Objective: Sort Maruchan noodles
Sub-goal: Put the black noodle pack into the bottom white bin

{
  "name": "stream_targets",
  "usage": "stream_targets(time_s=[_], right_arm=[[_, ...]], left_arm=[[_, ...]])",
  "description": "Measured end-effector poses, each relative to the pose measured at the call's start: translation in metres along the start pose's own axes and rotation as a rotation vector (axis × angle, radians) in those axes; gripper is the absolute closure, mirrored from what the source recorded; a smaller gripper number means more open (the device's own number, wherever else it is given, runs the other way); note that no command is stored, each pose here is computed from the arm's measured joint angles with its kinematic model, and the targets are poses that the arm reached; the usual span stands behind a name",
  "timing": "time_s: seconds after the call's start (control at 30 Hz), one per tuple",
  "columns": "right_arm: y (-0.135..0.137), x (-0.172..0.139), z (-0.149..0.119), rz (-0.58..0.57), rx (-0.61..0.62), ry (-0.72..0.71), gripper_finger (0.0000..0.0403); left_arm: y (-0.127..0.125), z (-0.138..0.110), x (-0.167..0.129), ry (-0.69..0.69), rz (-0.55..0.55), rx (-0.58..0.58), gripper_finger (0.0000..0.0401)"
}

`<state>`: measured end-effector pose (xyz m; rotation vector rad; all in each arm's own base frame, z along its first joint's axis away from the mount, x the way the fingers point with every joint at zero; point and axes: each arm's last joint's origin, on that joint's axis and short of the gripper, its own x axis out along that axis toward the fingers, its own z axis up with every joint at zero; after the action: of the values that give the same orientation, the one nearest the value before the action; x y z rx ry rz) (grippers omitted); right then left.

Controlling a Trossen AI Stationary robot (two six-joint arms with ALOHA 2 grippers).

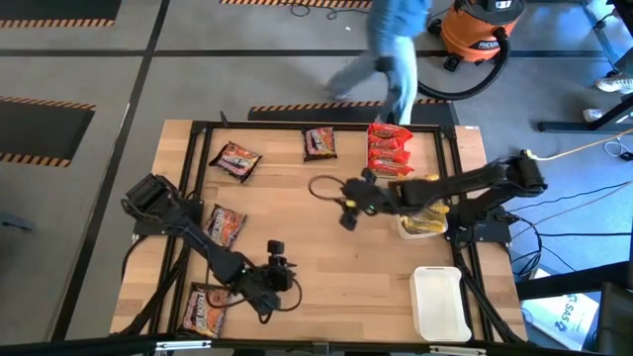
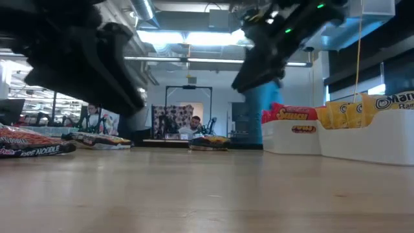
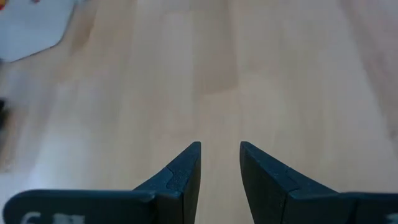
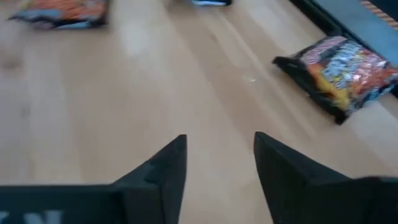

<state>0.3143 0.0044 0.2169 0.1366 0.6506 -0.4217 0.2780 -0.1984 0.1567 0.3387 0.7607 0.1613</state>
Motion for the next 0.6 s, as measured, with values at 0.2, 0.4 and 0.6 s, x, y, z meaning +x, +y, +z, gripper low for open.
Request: stream_targets(time_s=[0.2,0.4,0.6], right_arm=[[-0.033,0.040,0.025,-0.052,0.033,0.039,0.0299],[-0.073,0.082,0.047,-0.119,0.094,0.058,0.0358],[-0.117,0.118,0.060,-0.160,0.159,0.068,0.0400]], left_arm=[[-0.001,-0.006,-0.014,0.004,0.070,-0.004,0.0296],[-0.002,-0.007,-0.016,0.001,0.079,0.004,0.0296],[-0.002,-0.006,-0.016,-0.005,0.079,0.001,0.0296]])
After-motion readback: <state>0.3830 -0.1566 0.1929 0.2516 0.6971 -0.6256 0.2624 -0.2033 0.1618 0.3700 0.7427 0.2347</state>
